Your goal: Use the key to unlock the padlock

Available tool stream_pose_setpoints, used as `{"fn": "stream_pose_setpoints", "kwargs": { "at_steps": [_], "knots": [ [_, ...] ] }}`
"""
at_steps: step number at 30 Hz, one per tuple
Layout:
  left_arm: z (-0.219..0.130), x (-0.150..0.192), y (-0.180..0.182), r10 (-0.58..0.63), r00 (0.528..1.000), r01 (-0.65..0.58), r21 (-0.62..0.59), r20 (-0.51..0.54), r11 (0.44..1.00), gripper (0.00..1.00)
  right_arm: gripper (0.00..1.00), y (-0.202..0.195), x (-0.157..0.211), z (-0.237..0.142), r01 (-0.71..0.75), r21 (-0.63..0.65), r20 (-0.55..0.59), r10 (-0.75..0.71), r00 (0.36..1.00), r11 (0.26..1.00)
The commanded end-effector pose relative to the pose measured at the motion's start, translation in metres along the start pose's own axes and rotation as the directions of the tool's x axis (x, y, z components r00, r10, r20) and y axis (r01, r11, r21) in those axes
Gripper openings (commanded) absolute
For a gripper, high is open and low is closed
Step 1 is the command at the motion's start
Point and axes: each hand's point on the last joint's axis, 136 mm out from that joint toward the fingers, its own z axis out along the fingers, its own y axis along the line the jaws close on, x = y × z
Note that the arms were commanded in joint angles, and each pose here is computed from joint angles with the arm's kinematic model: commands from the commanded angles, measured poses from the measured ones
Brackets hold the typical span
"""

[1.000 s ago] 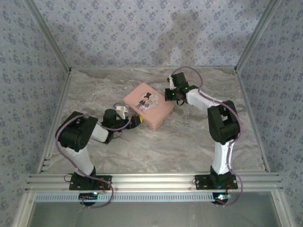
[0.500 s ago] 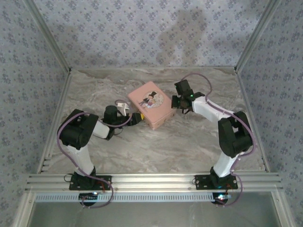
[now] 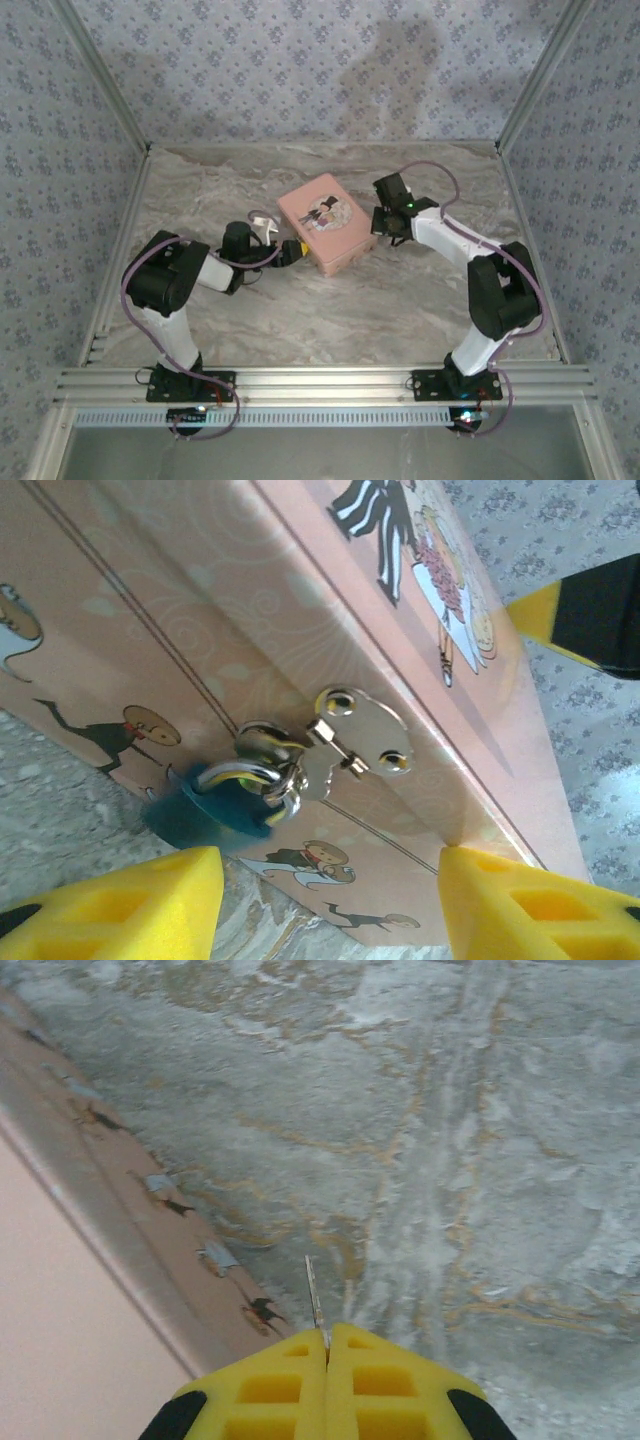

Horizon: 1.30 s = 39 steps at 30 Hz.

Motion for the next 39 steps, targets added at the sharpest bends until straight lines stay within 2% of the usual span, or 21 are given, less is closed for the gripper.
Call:
{"fn": "stream_pose_setpoints", "kwargs": {
  "at_steps": [1, 6, 11, 18, 24, 30, 34, 35, 39],
  "knots": [
    [0.005, -0.005, -0.015, 0.059, 0.998, -0.059, 0.056, -0.007, 0.997, 0.59, 0.00, -0.015, -0.008, -0.021, -0.014, 0.027, 0.023, 0.014, 1.000, 1.000],
    [0.007, -0.004, -0.018, 0.062, 0.998, -0.061, 0.065, -0.015, 0.996, 0.59, 0.00, -0.029, 0.011, -0.026, -0.037, 0.047, 0.002, 0.037, 0.999, 0.998],
    [0.011, -0.006, -0.016, 0.069, 0.998, -0.068, 0.057, -0.014, 0.996, 0.60, 0.00, -0.011, 0.046, -0.023, -0.041, -0.019, -0.055, 0.040, 0.998, 0.999],
    [0.001, -0.014, 0.006, 0.059, 0.997, -0.056, -0.069, 0.045, 0.996, 0.63, 0.00, 0.013, 0.061, -0.009, -0.025, -0.051, -0.086, 0.021, 0.996, 0.998],
    [-0.018, -0.016, 0.010, 0.104, 0.993, -0.095, -0.154, 0.050, 0.984, 0.66, 0.00, 0.024, 0.055, 0.000, -0.080, -0.066, -0.089, 0.074, 0.993, 0.995],
    [-0.022, -0.029, 0.018, 0.120, 0.991, -0.105, -0.197, 0.065, 0.975, 0.73, 0.00, 0.021, 0.024, 0.014, -0.104, -0.064, -0.061, 0.101, 0.993, 0.992],
    [-0.010, -0.038, 0.015, 0.126, 0.991, -0.117, -0.152, 0.052, 0.981, 0.75, 0.00, 0.018, 0.010, 0.027, -0.125, -0.052, -0.066, 0.121, 0.990, 0.991],
    [-0.006, -0.040, 0.015, 0.126, 0.991, -0.117, -0.143, 0.050, 0.983, 0.75, 0.00, 0.022, -0.004, 0.027, -0.098, -0.067, -0.045, 0.095, 0.994, 0.993],
    [0.007, -0.049, 0.007, 0.147, 0.988, -0.141, -0.086, 0.058, 0.986, 0.77, 0.00, 0.022, -0.016, 0.036, -0.083, -0.062, -0.041, 0.081, 0.996, 0.995]
  ]
}}
